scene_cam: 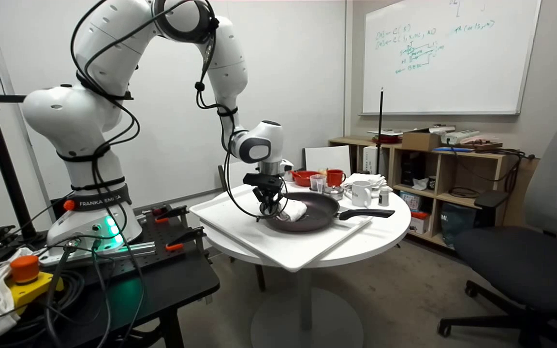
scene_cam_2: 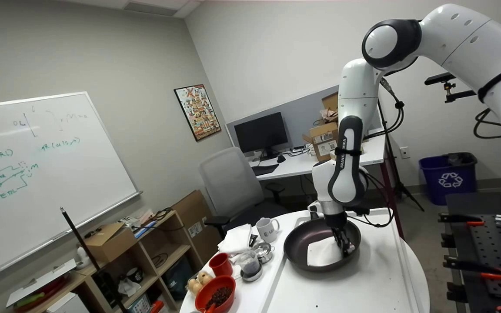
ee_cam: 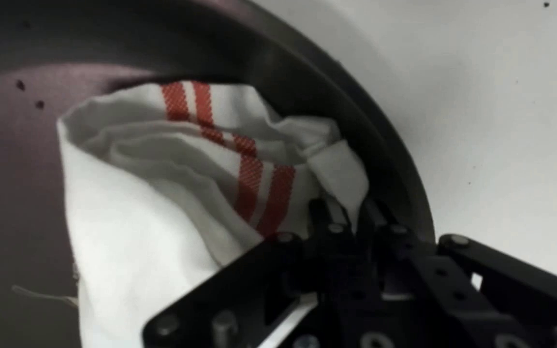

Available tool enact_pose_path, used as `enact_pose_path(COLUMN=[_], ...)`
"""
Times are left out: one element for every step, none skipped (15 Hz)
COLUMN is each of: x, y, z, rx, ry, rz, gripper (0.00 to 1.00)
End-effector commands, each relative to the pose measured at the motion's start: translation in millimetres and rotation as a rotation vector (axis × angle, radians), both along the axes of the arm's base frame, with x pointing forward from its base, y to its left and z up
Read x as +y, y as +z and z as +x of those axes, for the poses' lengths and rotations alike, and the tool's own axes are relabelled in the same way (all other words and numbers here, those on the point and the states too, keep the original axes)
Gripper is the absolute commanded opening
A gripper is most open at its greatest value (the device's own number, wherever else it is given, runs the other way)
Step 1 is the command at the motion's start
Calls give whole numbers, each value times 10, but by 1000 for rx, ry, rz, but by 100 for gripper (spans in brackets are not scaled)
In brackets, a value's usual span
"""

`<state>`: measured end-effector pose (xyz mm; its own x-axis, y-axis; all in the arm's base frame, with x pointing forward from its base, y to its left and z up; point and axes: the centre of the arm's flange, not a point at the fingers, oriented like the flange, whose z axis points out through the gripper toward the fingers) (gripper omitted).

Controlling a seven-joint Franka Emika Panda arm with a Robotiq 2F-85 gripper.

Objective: Pick up the napkin from the table and wipe the pan

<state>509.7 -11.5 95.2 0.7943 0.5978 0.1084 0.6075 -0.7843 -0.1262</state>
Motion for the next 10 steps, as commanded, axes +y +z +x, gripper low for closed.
enact_pose_path(x=[-66, -108, -167, -224, -297, -383, -462, -557, -631, -714], y=[50, 65, 80, 96, 111, 129, 143, 168, 186, 204], z=[301, 388, 476, 545, 617, 687, 742, 794, 822, 838], rx=[-6, -15, -23, -25, -32, -43, -53, -59, -65, -69], ry=[16, -4, -31, -54, -85, -118, -148, -176, -203, -229], rz=[70, 85, 97, 112, 122, 132, 139, 150, 157, 164], gripper=[3, 3, 3, 3, 3, 3, 3, 3, 3, 3])
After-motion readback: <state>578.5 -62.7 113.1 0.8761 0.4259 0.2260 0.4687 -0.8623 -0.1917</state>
